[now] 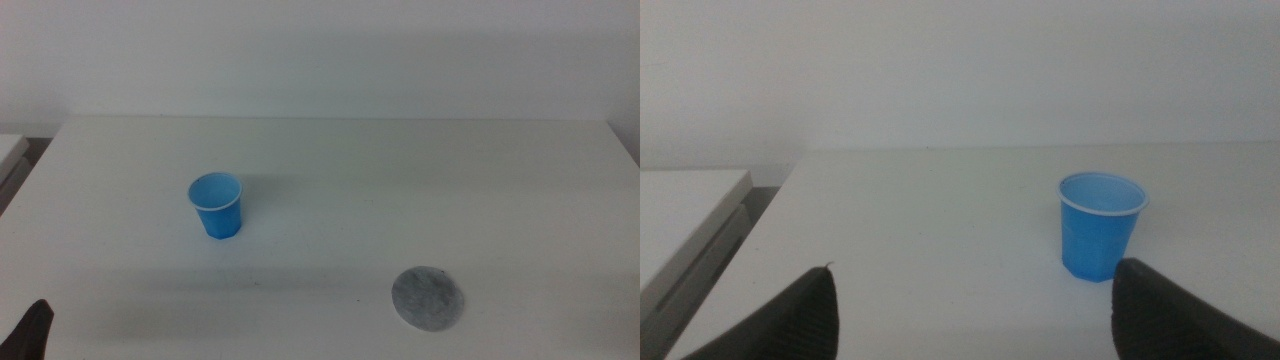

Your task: Place an empty cup on a cup mat.

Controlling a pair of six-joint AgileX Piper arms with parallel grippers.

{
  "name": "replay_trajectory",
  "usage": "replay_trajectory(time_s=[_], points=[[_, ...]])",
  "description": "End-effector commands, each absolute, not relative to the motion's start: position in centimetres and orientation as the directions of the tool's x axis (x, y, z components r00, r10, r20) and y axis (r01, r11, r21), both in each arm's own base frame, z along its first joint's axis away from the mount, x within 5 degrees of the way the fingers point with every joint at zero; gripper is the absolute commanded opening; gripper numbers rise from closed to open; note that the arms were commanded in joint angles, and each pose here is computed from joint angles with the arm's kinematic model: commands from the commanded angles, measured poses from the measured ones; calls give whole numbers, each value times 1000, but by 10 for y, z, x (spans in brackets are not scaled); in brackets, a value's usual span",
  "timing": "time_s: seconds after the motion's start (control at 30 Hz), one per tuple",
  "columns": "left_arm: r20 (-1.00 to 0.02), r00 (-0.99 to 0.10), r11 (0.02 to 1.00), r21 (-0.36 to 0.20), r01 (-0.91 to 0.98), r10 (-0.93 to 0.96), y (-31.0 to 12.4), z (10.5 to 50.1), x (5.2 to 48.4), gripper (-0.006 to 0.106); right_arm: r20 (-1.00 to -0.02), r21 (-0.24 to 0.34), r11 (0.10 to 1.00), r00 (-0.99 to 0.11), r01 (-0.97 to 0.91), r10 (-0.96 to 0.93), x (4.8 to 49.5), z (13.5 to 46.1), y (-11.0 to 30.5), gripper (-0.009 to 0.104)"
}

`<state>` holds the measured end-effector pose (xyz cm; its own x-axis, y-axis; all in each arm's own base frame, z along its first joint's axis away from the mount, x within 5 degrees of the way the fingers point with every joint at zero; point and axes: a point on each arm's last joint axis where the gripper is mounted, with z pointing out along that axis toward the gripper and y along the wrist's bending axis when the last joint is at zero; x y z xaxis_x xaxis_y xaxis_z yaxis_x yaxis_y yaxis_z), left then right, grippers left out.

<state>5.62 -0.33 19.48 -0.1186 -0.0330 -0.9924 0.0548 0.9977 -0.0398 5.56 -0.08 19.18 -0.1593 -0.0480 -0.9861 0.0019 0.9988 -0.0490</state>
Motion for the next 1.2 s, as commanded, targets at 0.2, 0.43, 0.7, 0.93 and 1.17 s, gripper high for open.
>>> replay_trajectory(time_s=[0.2,0.43,0.7,0.93,1.17], points=[[-929,-362,994,-101,46,-78,-7,260,76,94,-987,-59,998,-151,1,-58,55,192,-1,93],[-735,-672,988,-151,35,-89,-17,337,157,94,-987,-59,998,-151,1,-58,55,192,-1,93],[-577,-812,980,-93,176,91,-54,352,280,94,-987,-59,998,-151,1,-58,55,192,-1,93],[-390,-914,978,-115,172,114,-81,316,356,94,-987,-59,998,-151,1,-58,55,192,-1,93],[-262,-958,985,-91,145,117,-85,272,385,94,-987,-59,998,-151,1,-58,55,192,-1,93]])
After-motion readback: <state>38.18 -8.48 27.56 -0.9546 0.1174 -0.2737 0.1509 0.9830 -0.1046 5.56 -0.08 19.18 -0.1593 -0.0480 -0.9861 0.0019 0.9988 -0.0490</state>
